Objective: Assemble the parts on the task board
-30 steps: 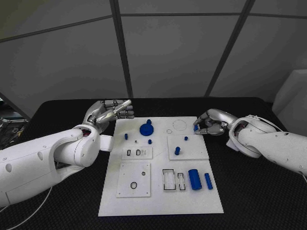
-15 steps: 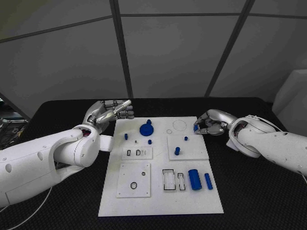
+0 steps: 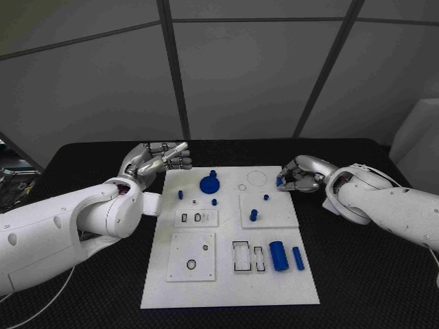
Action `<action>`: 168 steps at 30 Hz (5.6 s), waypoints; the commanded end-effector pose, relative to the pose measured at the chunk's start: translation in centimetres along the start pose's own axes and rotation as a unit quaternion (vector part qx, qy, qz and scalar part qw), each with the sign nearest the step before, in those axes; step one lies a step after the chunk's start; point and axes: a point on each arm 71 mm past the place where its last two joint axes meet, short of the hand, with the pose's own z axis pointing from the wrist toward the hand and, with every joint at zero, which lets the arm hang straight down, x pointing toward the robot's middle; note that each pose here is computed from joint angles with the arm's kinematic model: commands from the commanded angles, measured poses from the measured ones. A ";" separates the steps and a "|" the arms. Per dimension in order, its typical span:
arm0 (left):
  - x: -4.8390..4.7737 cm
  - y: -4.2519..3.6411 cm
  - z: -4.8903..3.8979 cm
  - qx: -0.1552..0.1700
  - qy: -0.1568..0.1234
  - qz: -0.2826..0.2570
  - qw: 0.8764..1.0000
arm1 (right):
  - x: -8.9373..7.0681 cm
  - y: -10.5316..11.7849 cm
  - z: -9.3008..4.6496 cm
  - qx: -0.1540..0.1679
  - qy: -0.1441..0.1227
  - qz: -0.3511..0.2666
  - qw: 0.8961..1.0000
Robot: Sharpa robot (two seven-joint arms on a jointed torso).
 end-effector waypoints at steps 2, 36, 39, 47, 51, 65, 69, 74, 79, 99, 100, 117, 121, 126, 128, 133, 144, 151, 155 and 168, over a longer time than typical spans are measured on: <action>0.13 -0.13 0.01 0.002 0.007 -0.001 1.000 | -0.3 0.1 0.0 -0.001 -0.014 -0.001 1.000; -0.48 0.12 0.39 -0.001 -0.001 0.003 1.000 | 2.8 13.5 -0.2 -0.102 -0.026 0.038 0.994; -0.53 0.16 0.48 -0.001 -0.002 0.003 1.000 | 3.9 15.0 0.2 -0.117 -0.025 0.030 0.992; -0.36 0.21 0.60 -0.002 -0.001 0.002 1.000 | 6.4 17.8 0.8 -0.138 -0.012 -0.006 0.990; -0.28 0.22 0.62 -0.002 0.000 0.002 1.000 | 7.3 18.5 1.0 -0.140 -0.003 -0.021 0.990; -0.03 0.25 0.70 -0.003 0.002 0.001 1.000 | 9.9 19.2 1.6 -0.133 0.023 -0.052 0.990; 0.04 0.27 0.72 -0.003 0.003 0.000 1.000 | 10.4 19.3 1.6 -0.131 0.032 -0.058 0.989; 0.03 0.30 0.73 -0.005 0.004 0.000 1.000 | 10.9 19.5 1.6 -0.132 0.036 -0.059 0.989; 0.05 0.32 0.74 -0.006 0.004 0.000 1.000 | 11.2 19.7 1.7 -0.134 0.039 -0.060 0.988; -0.03 0.32 0.70 -0.007 0.005 0.000 1.000 | 11.7 19.6 1.7 -0.128 0.052 -0.066 0.988; -0.03 0.32 0.70 -0.007 0.005 0.000 1.000 | 11.7 19.6 1.7 -0.128 0.052 -0.066 0.988; -0.05 0.32 0.70 -0.008 0.004 0.000 1.000 | 11.7 19.6 1.8 -0.127 0.050 -0.071 0.988; -0.05 0.32 0.69 -0.008 0.004 0.000 1.000 | 11.7 19.7 1.7 -0.130 0.045 -0.068 0.988; -0.05 0.32 0.70 -0.008 0.004 0.000 1.000 | 11.5 19.9 1.7 -0.134 0.035 -0.064 0.988; -0.04 0.33 0.70 -0.008 0.005 0.000 1.000 | 11.5 20.0 1.6 -0.136 0.028 -0.060 0.988; -0.07 0.33 0.71 -0.008 0.005 0.000 1.000 | 11.4 20.1 1.1 -0.140 0.018 -0.056 0.988; -0.22 0.35 0.69 -0.009 0.004 0.000 1.000 | 11.3 20.1 0.0 -0.130 0.040 -0.084 0.987; -0.30 0.36 0.68 -0.010 0.004 0.000 1.000 | 10.9 20.5 -0.2 -0.124 0.042 -0.113 0.985; -0.33 0.36 0.67 -0.010 0.004 0.000 1.000 | 10.7 20.8 -0.1 -0.118 0.043 -0.137 0.983; -0.35 0.38 0.67 -0.011 0.004 0.000 1.000 | 9.7 22.3 0.5 -0.108 0.012 -0.200 0.974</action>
